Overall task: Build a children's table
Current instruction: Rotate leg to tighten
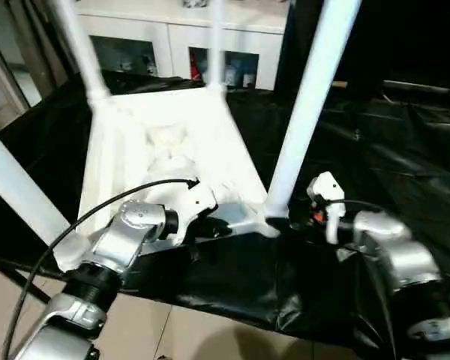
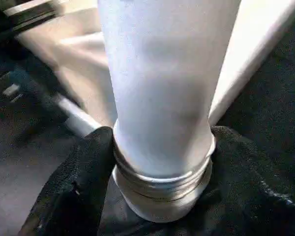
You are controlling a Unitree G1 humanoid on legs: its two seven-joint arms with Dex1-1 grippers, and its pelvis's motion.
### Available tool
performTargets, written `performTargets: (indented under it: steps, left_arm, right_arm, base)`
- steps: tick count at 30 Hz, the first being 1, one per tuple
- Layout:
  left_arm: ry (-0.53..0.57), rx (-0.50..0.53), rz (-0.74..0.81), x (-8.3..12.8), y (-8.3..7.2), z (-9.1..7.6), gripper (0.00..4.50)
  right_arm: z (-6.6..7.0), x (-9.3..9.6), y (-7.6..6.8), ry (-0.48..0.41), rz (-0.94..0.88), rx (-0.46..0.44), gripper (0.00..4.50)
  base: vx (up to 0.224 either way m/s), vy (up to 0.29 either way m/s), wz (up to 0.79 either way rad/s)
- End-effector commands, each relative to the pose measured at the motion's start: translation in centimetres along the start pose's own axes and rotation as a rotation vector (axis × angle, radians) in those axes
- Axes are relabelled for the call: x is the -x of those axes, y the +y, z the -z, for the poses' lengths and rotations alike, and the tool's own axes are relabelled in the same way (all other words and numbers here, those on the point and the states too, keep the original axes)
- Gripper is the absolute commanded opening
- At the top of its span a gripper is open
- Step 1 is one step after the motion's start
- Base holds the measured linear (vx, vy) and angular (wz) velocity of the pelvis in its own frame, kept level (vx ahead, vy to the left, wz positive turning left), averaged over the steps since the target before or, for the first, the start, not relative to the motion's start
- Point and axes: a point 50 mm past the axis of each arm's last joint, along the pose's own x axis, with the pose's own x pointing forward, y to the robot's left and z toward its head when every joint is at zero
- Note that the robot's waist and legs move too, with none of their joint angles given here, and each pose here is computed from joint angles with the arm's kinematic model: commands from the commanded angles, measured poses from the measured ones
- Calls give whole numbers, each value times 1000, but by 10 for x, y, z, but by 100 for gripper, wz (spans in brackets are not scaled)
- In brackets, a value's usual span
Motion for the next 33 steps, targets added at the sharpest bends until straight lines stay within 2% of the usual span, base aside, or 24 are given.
performTargets:
  steps: [1, 3, 4, 6, 7, 8, 10, 12, 14, 17, 21, 26, 28, 33]
  left_arm:
    - [-86, 74, -116, -11, 6, -9, 0]
    - [-93, 86, -161, -17, 8, -13, 0]
    - [-91, 87, -205, -26, 10, -17, 0]
    - [-92, 87, -258, -35, 11, -22, 0]
    - [-95, 85, -265, -37, 11, -24, 0]
    - [-105, 77, -264, -43, 9, -28, 0]
    - [-108, 70, -253, -46, 7, -30, 0]
    - [-107, 47, -230, -47, 6, -32, 0]
    - [-108, 46, -218, -47, 5, -31, 0]
    - [-114, 13, -169, -41, 5, -28, 0]
    - [-127, -11, -104, -30, 6, -23, 0]
    - [-135, -21, -9, -15, 5, -16, 0]
    - [-139, -33, 41, -6, 4, -15, 0]
    - [-159, -42, 162, 5, -4, -15, 0]
  right_arm:
    - [12, -10, 2, 8, 112, -69, 273]
    - [14, -17, 4, 2, 162, -91, 272]
    - [16, -26, 6, 5, 258, -104, 272]
    - [16, -39, 12, 7, 328, -105, 272]
    - [15, -43, 15, 6, 331, -95, 272]
    - [12, -51, 24, -4, 305, -76, 272]
    - [9, -57, 31, -23, 267, -79, 272]
    - [5, -59, 34, -62, 233, -86, 328]
    - [2, -58, 34, -80, 216, -85, 342]
    - [-6, -50, 27, -118, 170, -69, 372]
    - [-16, -29, 16, -126, 53, 38, 398]
    - [-16, -3, 4, -70, -67, 101, 398]
    - [-14, 11, 0, -18, -132, 130, 398]
    - [-12, 21, -3, 8, -195, 124, 398]
  base:
    - [0, 0, 0]
    - [0, 0, 0]
    - [0, 0, 0]
    - [0, 0, 0]
    - [0, 0, 0]
    - [0, 0, 0]
    - [0, 0, 0]
    - [0, 0, 0]
    - [0, 0, 0]
    - [0, 0, 0]
    - [0, 0, 0]
    - [0, 0, 0]
    - [0, 0, 0]
    - [0, 0, 0]
